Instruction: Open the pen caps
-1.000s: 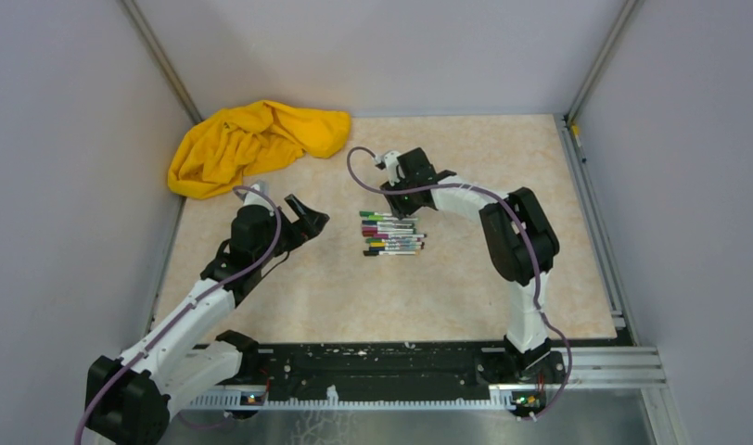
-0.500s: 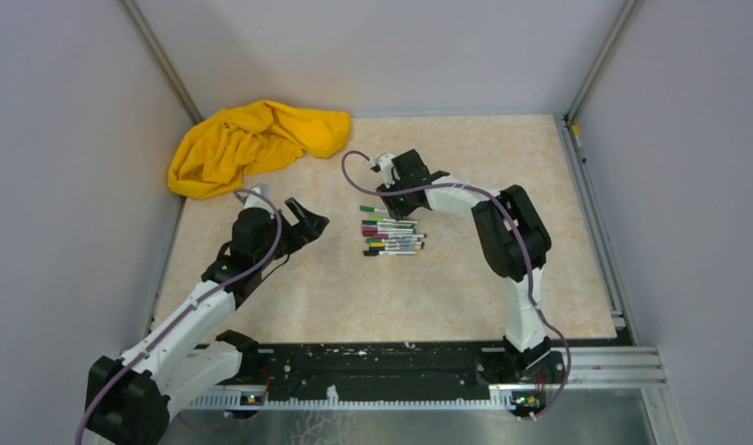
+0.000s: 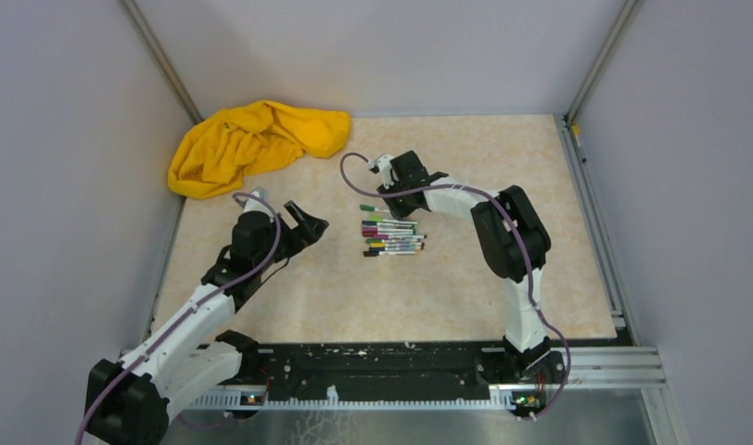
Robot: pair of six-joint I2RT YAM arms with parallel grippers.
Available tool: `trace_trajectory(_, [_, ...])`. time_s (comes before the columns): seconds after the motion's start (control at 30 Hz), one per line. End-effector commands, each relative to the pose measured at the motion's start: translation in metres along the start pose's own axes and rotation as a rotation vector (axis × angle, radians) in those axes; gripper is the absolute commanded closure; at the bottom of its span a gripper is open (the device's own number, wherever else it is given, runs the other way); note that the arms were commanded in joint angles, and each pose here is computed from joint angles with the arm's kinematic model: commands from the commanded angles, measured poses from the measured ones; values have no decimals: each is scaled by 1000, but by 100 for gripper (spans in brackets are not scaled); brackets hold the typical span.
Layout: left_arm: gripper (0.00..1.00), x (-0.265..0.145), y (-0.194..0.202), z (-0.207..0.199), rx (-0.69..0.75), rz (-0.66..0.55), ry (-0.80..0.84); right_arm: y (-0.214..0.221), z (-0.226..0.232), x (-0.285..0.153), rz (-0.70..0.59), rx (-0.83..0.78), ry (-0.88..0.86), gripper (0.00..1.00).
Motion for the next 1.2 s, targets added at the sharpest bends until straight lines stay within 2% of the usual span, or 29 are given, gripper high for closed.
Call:
trace_trajectory(0.0, [1,-1,-1,-2,-10,-16,21,11,2,6,29,-15,26,73])
trace_trajectory(0.17, [1,-1,-2,-3,-14,-18,16,14,1,10,30,-14,39,84])
trace_trajectory(0.53, [1,9,-3,-6,-44,-17,14,12,-11,12,5,-23,87,100])
trace_trajectory(0.93, [1,40,-17,-27,-114,0,49,-40,-20,-25,-179,-48,151,100])
trace_trajectory(1.17, [1,53,-13,-32,-165,45,96,-39,-9,-50,-233,-20,101,100])
Point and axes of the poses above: each gripper's point midway between its finger pads, its own x axis out along the fingers, its own z axis along the line the jaws close on, y = z × x, the point moved 10 cm from there along -x, back along the fingers, and after that the axes turned 3 degrees about x, right-handed, at the moved point
